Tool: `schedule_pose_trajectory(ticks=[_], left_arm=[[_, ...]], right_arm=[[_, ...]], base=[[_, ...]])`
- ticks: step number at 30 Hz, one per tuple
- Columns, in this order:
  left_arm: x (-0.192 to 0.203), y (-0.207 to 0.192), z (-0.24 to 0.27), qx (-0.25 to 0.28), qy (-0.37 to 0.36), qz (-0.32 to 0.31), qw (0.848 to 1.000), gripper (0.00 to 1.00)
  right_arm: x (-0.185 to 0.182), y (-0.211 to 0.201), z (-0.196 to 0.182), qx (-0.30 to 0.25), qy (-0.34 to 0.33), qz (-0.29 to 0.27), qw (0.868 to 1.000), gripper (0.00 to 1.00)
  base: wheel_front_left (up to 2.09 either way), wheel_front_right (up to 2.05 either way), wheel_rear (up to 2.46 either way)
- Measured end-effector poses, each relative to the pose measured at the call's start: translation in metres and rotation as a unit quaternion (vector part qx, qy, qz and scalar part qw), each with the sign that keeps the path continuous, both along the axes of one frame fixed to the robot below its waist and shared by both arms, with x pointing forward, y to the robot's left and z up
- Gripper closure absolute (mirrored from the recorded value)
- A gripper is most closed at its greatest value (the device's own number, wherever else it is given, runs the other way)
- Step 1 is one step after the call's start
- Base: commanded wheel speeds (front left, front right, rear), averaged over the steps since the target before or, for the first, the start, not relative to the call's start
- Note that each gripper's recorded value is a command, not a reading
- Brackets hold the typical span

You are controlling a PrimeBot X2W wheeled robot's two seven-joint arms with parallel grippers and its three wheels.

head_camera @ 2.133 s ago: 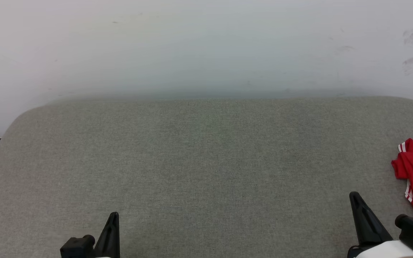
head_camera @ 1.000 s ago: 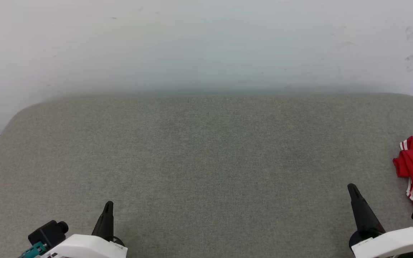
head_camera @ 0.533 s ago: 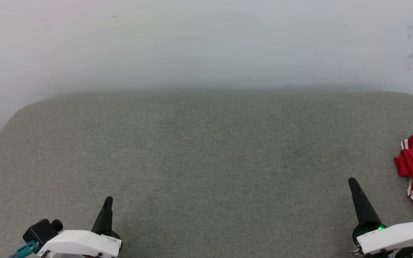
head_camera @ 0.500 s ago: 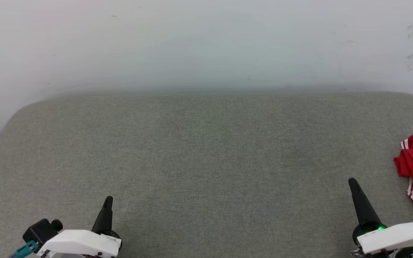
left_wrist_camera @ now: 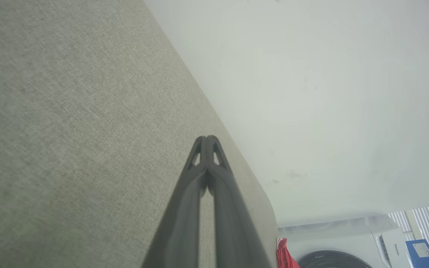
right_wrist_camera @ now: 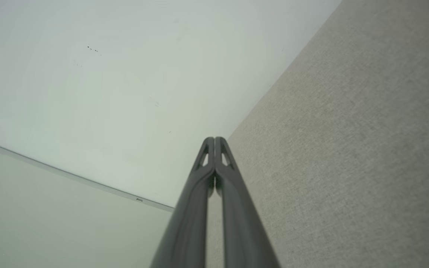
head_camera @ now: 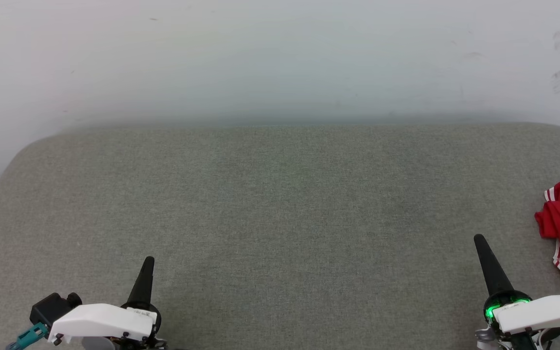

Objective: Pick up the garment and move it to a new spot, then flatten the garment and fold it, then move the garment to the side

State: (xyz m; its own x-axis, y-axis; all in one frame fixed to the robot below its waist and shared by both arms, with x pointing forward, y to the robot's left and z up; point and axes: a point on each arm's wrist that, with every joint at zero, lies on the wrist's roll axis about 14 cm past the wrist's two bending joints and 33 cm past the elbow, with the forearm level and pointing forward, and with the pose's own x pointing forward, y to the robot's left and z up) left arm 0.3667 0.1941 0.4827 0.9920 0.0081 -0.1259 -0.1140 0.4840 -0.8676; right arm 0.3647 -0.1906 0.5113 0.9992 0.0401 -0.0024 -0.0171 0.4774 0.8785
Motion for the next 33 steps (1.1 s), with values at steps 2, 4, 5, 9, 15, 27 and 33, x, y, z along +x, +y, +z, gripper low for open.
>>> schedule_pose_trajectory(ticks=[2, 4, 5, 9, 15, 27, 33], left_arm=[[0.001, 0.0, 0.002, -0.011, -0.004, -0.001, 1.0, 1.0], [0.002, 0.0, 0.001, -0.021, -0.003, 0.001, 1.0, 1.0], [0.002, 0.0, 0.001, -0.025, -0.003, 0.0, 1.0, 1.0], [0.003, 0.002, 0.002, -0.045, -0.005, 0.004, 0.999, 1.0], [0.007, 0.001, 0.006, -0.074, -0.013, 0.003, 0.997, 1.0], [0.011, 0.002, 0.009, -0.128, -0.022, 0.006, 0.991, 1.0], [0.012, 0.003, 0.011, -0.152, -0.027, 0.008, 0.988, 1.0]], right_arm=[[0.001, 0.0, 0.0, 0.01, 0.0, -0.001, 1.0, 1.0], [0.001, -0.001, -0.002, 0.02, 0.003, -0.002, 1.0, 1.0], [0.001, -0.001, -0.003, 0.025, 0.004, -0.003, 1.0, 1.0], [0.004, -0.002, -0.001, 0.044, 0.001, -0.005, 0.999, 1.0], [0.006, -0.003, -0.003, 0.073, 0.006, -0.006, 0.997, 1.0], [0.011, -0.005, -0.004, 0.125, 0.007, -0.01, 0.992, 1.0], [0.014, -0.006, -0.004, 0.149, 0.006, -0.013, 0.989, 1.0]], base=[[0.0, 0.0, 0.0], [0.0, 0.0, 0.0], [0.0, 0.0, 0.0], [0.0, 0.0, 0.0], [0.0, 0.0, 0.0], [0.0, 0.0, 0.0], [0.0, 0.0, 0.0]])
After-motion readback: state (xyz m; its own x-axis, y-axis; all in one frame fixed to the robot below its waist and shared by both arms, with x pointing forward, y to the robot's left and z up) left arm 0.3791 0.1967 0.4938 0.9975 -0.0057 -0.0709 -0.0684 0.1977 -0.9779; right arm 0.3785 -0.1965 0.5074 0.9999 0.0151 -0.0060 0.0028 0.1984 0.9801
